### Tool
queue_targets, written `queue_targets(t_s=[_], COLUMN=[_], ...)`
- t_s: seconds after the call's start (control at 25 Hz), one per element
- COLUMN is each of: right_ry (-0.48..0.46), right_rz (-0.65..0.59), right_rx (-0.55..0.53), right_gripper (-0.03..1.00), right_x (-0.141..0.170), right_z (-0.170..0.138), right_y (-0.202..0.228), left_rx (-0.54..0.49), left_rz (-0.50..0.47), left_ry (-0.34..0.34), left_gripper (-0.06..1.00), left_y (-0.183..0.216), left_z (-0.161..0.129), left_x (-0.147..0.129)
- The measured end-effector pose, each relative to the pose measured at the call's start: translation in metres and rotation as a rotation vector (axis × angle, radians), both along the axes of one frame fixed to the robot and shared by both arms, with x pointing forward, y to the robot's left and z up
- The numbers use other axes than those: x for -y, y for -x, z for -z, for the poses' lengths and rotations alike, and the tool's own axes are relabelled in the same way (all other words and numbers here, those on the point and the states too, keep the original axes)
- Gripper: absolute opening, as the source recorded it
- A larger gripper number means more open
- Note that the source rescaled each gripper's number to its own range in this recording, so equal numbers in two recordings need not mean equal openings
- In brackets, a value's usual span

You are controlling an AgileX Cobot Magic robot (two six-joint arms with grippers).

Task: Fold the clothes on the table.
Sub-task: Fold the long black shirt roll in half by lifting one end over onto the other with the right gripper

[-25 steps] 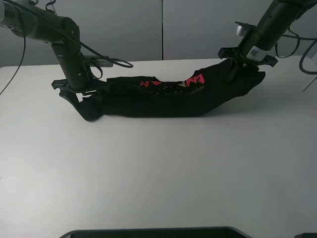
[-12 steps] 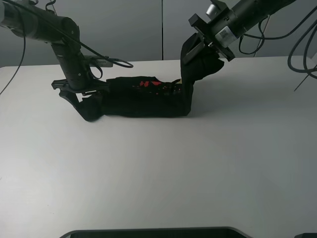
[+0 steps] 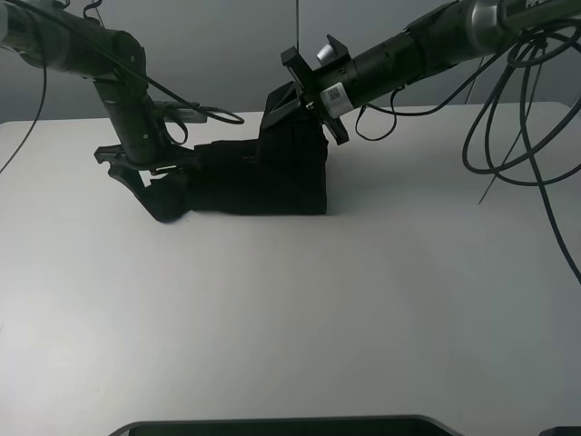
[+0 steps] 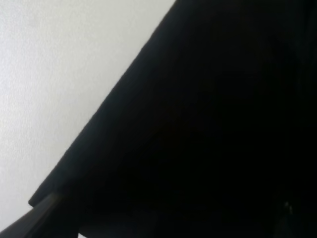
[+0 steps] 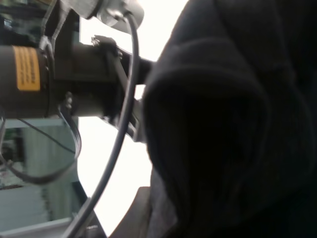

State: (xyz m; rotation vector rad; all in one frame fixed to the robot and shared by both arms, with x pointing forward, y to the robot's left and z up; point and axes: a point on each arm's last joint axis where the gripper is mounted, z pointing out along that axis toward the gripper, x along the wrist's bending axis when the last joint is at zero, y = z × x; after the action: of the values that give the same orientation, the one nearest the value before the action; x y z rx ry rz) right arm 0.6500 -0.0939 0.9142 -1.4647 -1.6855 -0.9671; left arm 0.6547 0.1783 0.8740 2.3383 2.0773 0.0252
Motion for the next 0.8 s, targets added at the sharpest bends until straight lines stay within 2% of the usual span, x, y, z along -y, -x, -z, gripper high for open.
queue_targets(t_s=[0.36,0.8], right_ry=[0.015,-0.020], right_rz=[0.021,0.069], right_rx=[-0.023,-0.012], right_gripper=[0.12,0.12], right_x=[-0.030,-0.055], right_z=[0.035,0.055], right_y=[0.006,0.010], left_rx=[0.000,-0.002], left_rz=[0.006,0.014], left_ry=[0.000,-0.001], left_gripper=[0.98,0.98], left_y=[0.000,0.000], left_z=[0.000,0.000], left_x=[0.000,0.000])
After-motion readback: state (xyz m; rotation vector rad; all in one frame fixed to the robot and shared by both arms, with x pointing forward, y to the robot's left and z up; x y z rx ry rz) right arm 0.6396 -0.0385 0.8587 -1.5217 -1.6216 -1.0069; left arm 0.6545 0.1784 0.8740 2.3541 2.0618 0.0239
